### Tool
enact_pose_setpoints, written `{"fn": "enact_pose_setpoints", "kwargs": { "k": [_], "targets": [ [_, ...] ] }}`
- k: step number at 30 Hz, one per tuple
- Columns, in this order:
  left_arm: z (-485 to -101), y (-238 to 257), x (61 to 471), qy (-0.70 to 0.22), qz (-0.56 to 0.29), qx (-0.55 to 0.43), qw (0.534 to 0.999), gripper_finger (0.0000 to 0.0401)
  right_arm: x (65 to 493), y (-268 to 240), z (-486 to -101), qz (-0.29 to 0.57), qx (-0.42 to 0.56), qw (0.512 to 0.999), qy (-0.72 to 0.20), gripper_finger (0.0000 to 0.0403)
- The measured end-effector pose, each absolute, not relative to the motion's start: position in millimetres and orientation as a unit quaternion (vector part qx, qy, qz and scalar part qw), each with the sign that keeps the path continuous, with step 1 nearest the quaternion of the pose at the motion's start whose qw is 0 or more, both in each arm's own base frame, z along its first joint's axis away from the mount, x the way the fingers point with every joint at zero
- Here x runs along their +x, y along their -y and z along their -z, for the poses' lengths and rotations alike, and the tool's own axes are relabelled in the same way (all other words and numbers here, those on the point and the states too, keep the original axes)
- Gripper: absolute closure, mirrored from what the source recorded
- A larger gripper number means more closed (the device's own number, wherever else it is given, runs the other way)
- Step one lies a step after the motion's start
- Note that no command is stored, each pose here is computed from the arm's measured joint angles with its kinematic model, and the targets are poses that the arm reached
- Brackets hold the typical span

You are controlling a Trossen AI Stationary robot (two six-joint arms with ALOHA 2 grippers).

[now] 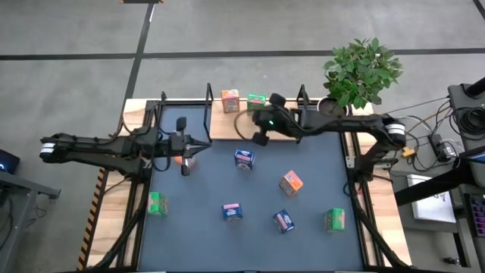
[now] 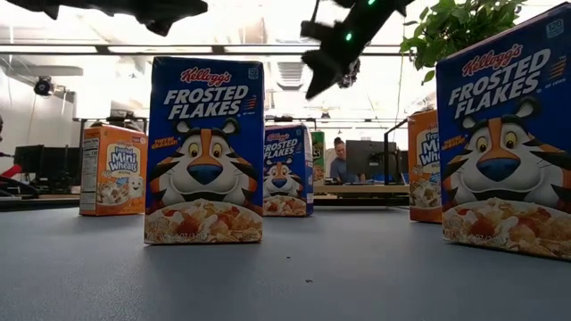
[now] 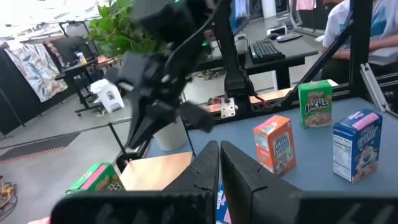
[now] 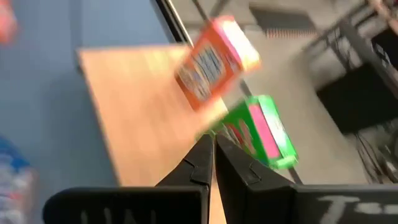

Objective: Stack cereal on shelf
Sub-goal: Put the center green cereal box on the shelf

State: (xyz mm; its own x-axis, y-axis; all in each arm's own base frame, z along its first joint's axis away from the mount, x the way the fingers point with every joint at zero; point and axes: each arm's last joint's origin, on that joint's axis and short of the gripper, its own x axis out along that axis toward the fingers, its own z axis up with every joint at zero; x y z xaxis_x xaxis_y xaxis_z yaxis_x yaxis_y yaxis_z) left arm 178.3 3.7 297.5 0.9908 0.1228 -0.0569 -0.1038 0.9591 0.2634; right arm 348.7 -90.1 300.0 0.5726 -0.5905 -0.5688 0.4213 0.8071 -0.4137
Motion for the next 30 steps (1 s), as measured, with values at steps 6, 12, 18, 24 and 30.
{"fn": "enact_pose_setpoints", "kwargs": {
  "k": [6,12,18,24,30],
  "targets": [
    [-284.8,-3.8,172.6,-0.047,-0.056,0.132,0.989,0.0401,359.6,128.3,-282.4,0.278,-0.097,0.852,-0.433,0.0394],
    [-281.6,-3.8,173.3,-0.052,-0.056,0.132,0.988,0.0401,365.6,146.9,-267.7,0.263,-0.096,0.841,-0.463,0.0394],
    [-280.4,-3.8,174.4,-0.056,-0.055,0.139,0.987,0.0401,361.9,161.6,-267.3,0.279,-0.097,0.836,-0.463,0.0394],
    [-280.3,-3.8,174.9,-0.056,-0.055,0.139,0.987,0.0401,356.9,173.4,-267.8,0.292,-0.097,0.831,-0.464,0.0394],
    [-280.2,-3.9,174.9,-0.056,-0.055,0.139,0.987,0.0401,357.3,176.9,-268.9,0.295,-0.104,0.834,-0.455,0.0394]
  ]
}}
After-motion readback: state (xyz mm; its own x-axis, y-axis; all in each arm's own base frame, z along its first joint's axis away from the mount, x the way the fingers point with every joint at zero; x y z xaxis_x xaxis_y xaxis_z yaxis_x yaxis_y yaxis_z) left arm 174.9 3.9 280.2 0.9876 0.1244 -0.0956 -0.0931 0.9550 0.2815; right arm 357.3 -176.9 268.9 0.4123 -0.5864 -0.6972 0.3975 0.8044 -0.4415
